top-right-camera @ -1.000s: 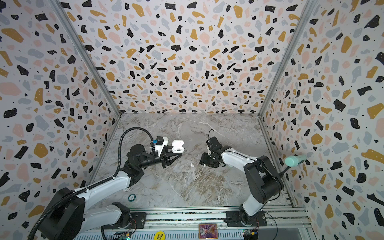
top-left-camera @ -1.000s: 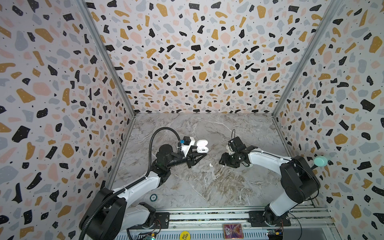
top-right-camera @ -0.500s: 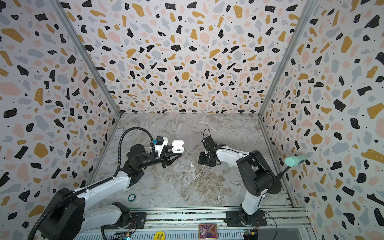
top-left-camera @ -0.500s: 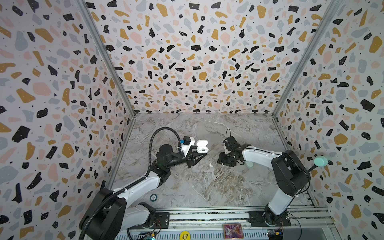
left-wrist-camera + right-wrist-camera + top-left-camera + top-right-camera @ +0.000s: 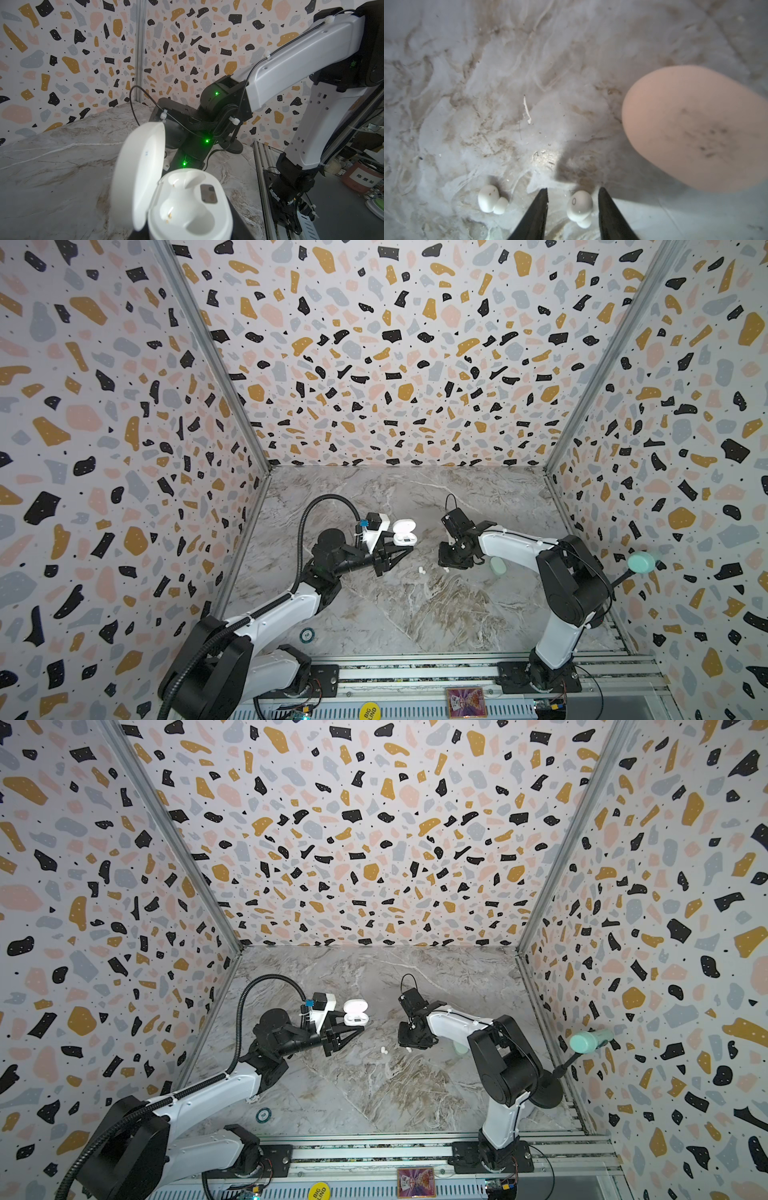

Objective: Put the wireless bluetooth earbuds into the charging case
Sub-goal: 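Lower the right gripper onto a white earbud and close its fingers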

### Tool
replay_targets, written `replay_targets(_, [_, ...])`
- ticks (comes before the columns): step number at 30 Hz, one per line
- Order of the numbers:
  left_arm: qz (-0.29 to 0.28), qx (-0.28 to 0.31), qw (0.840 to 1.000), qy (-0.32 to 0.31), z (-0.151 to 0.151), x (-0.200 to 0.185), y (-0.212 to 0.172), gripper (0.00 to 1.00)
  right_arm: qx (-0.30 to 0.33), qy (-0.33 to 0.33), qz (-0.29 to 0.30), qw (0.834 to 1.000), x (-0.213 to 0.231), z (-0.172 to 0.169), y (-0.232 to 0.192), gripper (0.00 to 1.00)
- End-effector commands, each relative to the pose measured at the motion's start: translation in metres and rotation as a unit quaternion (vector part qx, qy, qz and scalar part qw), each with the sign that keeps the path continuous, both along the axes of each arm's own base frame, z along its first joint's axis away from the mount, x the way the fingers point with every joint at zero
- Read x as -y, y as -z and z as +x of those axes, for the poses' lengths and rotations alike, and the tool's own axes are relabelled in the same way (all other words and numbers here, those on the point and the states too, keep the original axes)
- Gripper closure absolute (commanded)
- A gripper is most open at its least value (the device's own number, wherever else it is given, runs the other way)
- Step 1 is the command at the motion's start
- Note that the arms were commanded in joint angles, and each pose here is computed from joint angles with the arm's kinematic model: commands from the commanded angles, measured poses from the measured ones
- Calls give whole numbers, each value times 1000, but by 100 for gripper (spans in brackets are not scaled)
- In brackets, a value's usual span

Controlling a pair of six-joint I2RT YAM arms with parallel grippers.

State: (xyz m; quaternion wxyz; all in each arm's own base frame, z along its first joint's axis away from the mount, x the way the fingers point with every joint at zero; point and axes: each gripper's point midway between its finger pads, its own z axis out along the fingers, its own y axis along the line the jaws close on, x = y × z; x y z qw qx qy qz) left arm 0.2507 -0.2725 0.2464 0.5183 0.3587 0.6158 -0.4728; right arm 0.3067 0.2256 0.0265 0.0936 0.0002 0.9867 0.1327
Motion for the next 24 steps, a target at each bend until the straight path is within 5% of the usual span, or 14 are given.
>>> replay_targets(1, [-15,27,1000,-2,-2,-3,-14,68,-4,-8,-15,1000,0,-2,-4,60])
replay_targets(24, [-16,28,999,-4,-1,-3,-15,68,-19,-40,-88,995,10,-7,7,72])
